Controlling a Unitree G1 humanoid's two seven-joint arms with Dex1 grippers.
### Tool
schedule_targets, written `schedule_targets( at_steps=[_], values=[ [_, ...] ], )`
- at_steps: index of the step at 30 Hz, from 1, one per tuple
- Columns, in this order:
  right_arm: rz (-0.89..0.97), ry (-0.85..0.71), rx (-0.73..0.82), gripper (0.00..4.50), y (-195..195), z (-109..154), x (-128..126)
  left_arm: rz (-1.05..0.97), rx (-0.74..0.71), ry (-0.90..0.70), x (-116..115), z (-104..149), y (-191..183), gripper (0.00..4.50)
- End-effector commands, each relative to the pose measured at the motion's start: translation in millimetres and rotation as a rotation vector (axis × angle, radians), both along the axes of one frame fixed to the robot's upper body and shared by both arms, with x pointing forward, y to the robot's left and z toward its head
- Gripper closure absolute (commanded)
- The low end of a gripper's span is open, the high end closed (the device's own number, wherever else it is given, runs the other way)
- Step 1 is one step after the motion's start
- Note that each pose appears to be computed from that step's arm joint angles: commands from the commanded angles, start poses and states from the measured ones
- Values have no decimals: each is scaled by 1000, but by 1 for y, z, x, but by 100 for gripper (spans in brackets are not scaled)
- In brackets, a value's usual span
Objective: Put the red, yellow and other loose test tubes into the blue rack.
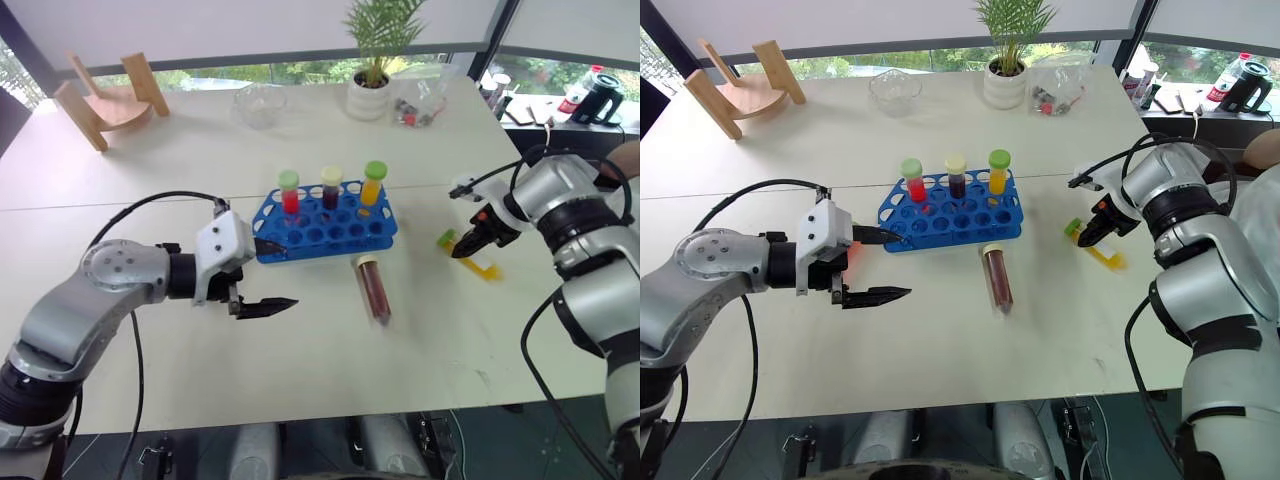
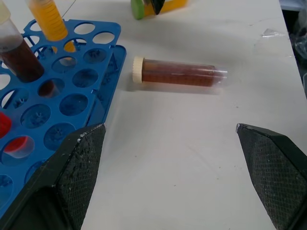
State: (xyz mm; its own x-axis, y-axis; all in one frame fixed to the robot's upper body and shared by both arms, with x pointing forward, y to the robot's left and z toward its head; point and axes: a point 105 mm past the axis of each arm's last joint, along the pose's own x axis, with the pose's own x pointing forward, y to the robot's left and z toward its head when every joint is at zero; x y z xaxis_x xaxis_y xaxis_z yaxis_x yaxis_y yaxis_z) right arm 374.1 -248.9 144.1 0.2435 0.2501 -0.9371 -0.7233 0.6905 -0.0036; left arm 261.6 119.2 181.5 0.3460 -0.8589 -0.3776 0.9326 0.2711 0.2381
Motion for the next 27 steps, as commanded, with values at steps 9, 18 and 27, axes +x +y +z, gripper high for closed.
schedule_targets(
  at_steps=[9, 18, 27],
  values=[
    [350, -974, 634, 371, 110, 127, -16, 132, 30, 35, 26, 11, 54, 0],
    [-98, -1237, 873, 371, 138, 87, -25, 115, 15, 118, 28, 15, 55, 0],
    [-124, -1190, 844, 371, 144, 48, -18, 108, 37, 101, 35, 21, 55, 0]
  ],
)
